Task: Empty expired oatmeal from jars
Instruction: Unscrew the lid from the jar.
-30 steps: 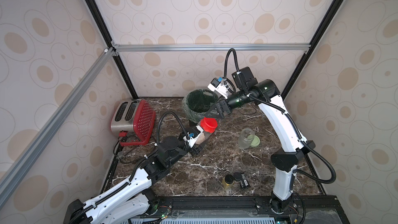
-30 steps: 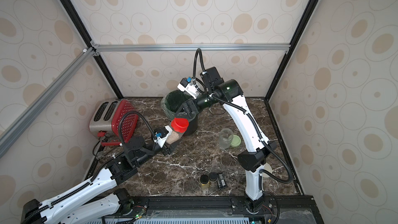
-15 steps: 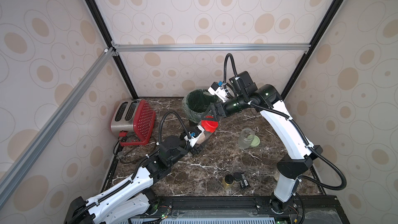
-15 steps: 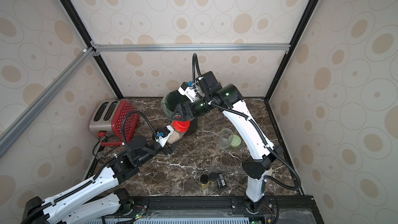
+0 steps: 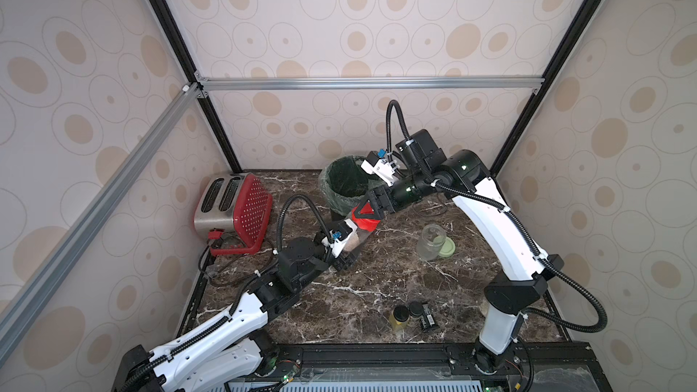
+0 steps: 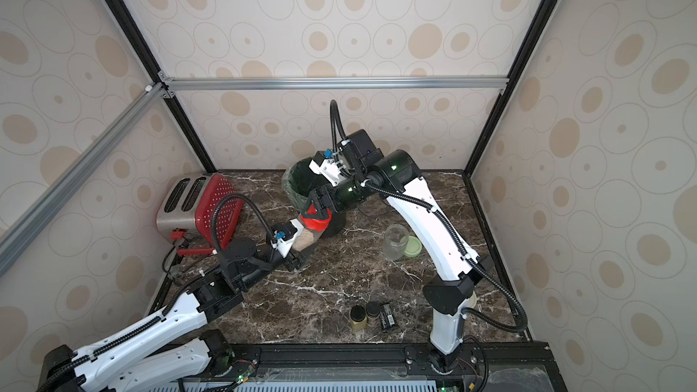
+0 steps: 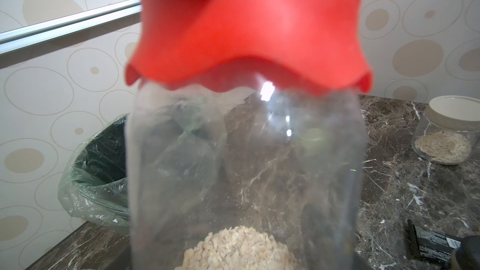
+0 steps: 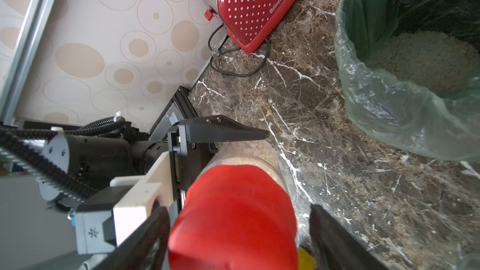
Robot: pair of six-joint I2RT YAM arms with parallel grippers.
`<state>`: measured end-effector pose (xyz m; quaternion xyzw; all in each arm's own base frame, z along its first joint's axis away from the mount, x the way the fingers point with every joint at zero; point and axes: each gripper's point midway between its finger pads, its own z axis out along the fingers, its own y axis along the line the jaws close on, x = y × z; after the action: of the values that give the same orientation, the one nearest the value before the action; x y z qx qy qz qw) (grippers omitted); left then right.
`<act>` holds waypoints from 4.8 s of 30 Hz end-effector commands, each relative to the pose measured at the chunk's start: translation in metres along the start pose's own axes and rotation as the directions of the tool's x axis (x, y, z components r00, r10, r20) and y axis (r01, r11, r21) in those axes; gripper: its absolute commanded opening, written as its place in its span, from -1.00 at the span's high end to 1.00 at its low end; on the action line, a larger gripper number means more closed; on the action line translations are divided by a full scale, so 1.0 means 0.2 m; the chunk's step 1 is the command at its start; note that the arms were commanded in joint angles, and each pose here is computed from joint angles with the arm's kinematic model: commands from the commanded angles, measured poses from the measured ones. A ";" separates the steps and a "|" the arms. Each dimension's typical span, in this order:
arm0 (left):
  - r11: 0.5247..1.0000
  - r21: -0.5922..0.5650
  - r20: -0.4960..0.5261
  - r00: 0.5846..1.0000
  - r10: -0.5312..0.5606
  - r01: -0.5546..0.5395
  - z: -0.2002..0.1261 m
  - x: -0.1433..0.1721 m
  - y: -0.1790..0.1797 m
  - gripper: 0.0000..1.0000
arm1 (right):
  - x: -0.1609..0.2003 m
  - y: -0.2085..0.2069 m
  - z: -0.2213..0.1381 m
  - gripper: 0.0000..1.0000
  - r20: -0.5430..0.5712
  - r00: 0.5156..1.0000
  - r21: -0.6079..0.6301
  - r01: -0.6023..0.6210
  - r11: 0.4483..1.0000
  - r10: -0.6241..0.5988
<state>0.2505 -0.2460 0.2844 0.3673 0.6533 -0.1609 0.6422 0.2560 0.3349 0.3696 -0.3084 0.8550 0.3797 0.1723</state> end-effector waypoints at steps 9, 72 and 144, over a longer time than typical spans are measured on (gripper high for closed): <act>1.000 -0.002 0.063 0.998 0.022 -0.022 -0.03 -0.10 0.01 0.19 | 0.06 0.19 -0.05 0.04 0.061 0.875 -0.187 0.483 0.855 -0.481; 0.999 -0.017 0.064 0.997 0.033 -0.032 -0.05 -0.10 0.02 0.20 | 0.06 0.02 -0.01 -0.98 0.015 0.996 0.051 0.092 0.994 -0.093; 0.998 -0.050 0.058 0.997 0.049 -0.046 -0.03 -0.10 0.05 0.21 | 0.06 0.03 0.02 -0.59 -0.042 0.993 0.075 0.114 0.991 -0.111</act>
<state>0.2517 -0.2432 0.2817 0.3678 0.6527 -0.1453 0.6463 0.2483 0.3331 0.3724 -0.3445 0.8545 0.3296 0.2065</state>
